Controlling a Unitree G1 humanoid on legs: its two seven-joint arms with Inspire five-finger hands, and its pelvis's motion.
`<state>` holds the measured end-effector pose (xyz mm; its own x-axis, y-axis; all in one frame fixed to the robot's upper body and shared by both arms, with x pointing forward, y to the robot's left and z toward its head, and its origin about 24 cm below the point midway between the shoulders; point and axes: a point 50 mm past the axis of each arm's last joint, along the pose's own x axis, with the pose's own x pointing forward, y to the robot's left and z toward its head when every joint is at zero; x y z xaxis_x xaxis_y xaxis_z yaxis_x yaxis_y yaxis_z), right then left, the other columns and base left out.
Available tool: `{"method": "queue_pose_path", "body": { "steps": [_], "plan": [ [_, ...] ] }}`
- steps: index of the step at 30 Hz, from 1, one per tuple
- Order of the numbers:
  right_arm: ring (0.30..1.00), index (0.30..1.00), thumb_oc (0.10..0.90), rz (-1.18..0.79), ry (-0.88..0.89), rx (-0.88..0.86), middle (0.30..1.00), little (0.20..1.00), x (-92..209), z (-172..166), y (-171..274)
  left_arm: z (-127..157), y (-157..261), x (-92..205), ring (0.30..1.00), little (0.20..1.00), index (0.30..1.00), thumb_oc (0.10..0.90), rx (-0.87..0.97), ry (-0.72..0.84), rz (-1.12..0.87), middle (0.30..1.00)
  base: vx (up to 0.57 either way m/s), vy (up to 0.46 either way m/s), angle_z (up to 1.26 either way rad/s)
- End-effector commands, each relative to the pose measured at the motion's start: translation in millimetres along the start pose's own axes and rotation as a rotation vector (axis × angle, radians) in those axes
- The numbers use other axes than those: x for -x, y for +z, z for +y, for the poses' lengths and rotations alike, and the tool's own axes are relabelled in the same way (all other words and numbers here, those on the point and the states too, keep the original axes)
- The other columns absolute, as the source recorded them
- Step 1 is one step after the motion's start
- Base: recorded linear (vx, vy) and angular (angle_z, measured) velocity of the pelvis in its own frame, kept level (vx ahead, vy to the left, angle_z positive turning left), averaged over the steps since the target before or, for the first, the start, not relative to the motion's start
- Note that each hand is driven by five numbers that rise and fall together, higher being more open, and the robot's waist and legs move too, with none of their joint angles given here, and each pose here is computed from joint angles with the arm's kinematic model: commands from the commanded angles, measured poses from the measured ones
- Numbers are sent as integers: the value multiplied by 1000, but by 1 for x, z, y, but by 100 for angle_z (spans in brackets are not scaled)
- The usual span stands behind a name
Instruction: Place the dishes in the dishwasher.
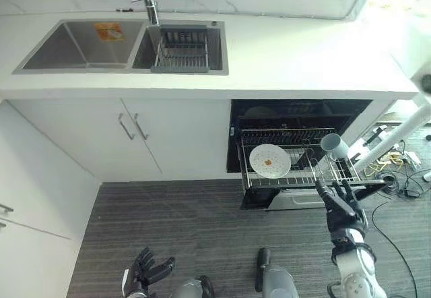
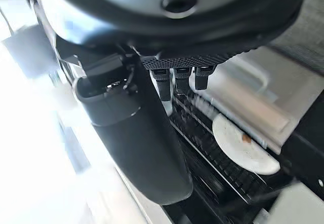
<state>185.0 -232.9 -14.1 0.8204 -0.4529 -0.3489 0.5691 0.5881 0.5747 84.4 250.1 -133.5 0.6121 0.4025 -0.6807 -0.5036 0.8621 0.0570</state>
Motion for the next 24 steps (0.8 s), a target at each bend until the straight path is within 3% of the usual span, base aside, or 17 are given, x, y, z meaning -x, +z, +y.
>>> {"method": "queue_pose_path", "body": {
  "steps": [1, 2, 3, 4, 15, 24],
  "plan": [
    [900, 900, 800, -271, 86, -192, 900, 900, -15, 25, 51, 8, 19, 0, 900, 900, 900, 800, -5, 34, -141, 900, 29, 64, -23],
    [900, 900, 800, -222, 39, -268, 900, 900, -14, 15, 39, 7, 18, 1, 900, 900, 900, 800, -2, 35, -139, 900, 27, 45, -6],
    [742, 742, 695, -204, 21, -274, 742, 742, -13, 11, 33, 7, 19, 1, 900, 900, 900, 800, -4, 35, -137, 900, 0, 0, 0],
    [300, 300, 400, -165, -12, -260, 300, 300, -14, 6, 24, 7, 18, 0, 900, 900, 900, 800, -10, 30, -132, 900, 0, 0, 0],
    [300, 300, 400, 5, -142, -429, 300, 300, -34, -11, -8, 9, 22, -7, 900, 900, 900, 800, -75, 8, -103, 900, 27, -38, 4],
    [300, 300, 400, 76, -228, -526, 300, 300, -54, -32, -6, 19, 18, -10, 900, 900, 900, 800, -147, 10, -60, 900, 55, -57, 15]
  ]
}}
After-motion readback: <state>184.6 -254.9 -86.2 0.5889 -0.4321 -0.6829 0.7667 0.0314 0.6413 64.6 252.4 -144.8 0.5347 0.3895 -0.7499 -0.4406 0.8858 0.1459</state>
